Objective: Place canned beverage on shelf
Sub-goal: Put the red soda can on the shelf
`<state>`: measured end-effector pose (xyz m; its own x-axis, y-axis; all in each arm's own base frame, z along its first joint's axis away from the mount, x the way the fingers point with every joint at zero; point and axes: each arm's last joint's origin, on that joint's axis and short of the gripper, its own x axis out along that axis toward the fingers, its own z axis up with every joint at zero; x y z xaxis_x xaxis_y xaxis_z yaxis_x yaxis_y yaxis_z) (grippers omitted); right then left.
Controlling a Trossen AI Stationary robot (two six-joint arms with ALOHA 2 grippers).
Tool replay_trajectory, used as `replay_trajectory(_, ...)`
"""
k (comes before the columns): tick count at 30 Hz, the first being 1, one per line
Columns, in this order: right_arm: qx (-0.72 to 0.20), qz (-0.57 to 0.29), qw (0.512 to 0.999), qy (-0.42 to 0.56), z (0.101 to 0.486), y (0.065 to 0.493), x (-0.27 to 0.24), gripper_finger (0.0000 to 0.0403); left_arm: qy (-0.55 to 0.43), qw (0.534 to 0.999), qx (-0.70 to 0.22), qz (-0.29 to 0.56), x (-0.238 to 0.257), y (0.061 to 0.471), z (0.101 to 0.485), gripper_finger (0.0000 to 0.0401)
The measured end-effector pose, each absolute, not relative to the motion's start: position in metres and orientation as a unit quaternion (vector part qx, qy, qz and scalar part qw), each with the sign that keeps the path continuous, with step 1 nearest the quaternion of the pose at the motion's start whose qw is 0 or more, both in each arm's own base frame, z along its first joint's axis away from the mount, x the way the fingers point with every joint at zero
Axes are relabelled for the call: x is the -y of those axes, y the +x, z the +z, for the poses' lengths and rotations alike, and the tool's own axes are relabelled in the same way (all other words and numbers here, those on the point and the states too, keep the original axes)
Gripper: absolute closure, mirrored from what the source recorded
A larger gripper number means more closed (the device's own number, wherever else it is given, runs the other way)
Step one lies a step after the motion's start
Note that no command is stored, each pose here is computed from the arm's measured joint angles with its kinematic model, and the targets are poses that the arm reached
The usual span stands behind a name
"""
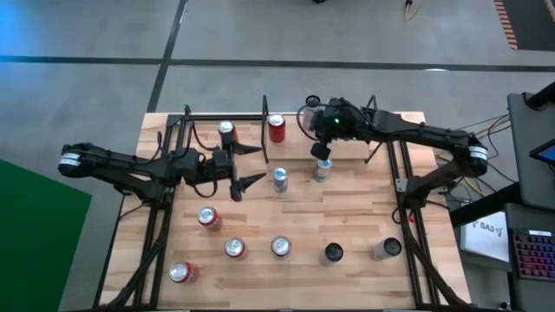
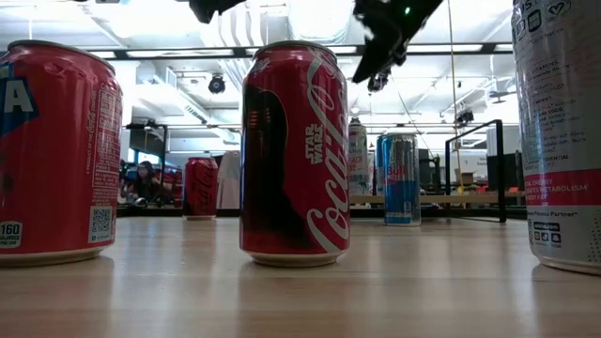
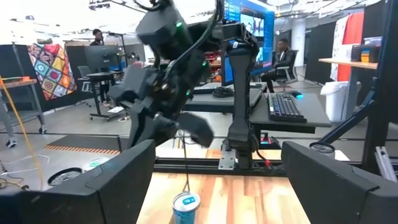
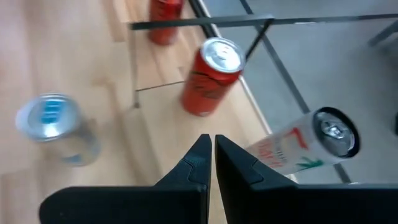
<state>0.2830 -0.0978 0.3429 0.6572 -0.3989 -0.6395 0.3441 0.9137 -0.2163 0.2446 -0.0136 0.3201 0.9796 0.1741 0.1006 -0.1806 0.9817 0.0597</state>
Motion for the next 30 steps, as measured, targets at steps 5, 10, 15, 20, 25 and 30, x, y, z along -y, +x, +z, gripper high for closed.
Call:
replay_trajectory(5,-0.351,-0.178,0.919,-0.014,0.351,0.277,0.068,0.0390,0.028,0.996,0.048,0.076,0.020,0.244,0.320,0.0068)
replay_trajectory(10,-0.349,-0.145,0.926,-0.001,0.355,0.275,0.041,0.0390,0.022,0.996,0.049,0.067,0.024,0.244,0.320,0.0068)
replay_trajectory(15,-0.347,-0.105,0.932,0.004,0.355,0.278,0.012,0.0390,0.010,0.998,0.050,0.043,0.031,0.243,0.320,0.0068)
replay_trajectory(20,-0.357,-0.070,0.931,0.010,0.353,0.276,-0.014,0.0390,0.002,0.998,0.049,0.029,0.036,0.242,0.320,0.0068)
replay_trajectory(25,-0.394,-0.048,0.917,0.020,0.347,0.269,-0.036,0.0390,-0.010,0.999,0.047,0.025,0.038,0.242,0.319,0.0068)
replay_trajectory(30,-0.458,-0.056,0.885,0.068,0.338,0.256,-0.047,0.0390,-0.021,0.998,0.046,0.024,0.038,0.242,0.319,0.0068)
